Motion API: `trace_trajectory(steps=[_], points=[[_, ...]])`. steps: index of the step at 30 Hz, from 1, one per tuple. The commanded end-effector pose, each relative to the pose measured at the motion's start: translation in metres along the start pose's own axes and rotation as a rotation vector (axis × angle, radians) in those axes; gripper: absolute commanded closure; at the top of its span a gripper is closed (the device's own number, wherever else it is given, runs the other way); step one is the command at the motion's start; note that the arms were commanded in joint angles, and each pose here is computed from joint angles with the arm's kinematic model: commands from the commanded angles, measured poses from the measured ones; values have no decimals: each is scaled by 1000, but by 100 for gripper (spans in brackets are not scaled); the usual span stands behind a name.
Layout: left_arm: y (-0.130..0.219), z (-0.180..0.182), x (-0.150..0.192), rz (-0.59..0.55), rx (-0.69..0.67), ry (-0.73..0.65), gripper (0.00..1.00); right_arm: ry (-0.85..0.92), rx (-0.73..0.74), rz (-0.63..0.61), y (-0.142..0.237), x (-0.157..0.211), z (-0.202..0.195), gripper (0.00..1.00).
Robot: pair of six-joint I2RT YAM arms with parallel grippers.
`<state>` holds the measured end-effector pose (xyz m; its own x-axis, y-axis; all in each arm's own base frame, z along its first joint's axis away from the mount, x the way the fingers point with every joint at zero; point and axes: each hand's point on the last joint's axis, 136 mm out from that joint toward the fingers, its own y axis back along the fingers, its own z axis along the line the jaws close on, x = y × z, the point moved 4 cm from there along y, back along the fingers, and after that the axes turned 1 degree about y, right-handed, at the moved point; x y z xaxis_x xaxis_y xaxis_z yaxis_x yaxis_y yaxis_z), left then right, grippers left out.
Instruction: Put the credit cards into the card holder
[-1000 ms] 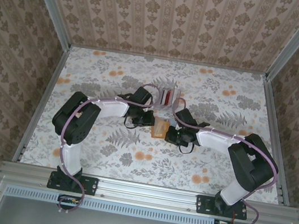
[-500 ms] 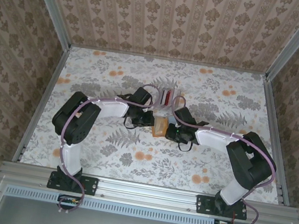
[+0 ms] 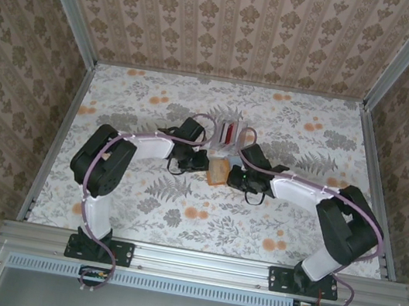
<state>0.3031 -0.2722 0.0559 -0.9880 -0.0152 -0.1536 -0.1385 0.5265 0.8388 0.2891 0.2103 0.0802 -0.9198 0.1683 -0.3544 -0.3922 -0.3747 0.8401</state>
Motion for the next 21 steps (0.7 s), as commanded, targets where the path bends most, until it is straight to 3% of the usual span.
trace_trajectory(steps=[1, 12, 21], points=[[16, -2, -9, -19, 2, -30, 85, 13, 24, -19, 13, 2, -5, 84], [33, -8, -43, -86, 5, -49, 78, -40, -33, 38, -3, 11, -5, 83], [17, -12, -54, -61, 24, -58, 75, -73, -62, 55, -21, 14, -5, 83]])
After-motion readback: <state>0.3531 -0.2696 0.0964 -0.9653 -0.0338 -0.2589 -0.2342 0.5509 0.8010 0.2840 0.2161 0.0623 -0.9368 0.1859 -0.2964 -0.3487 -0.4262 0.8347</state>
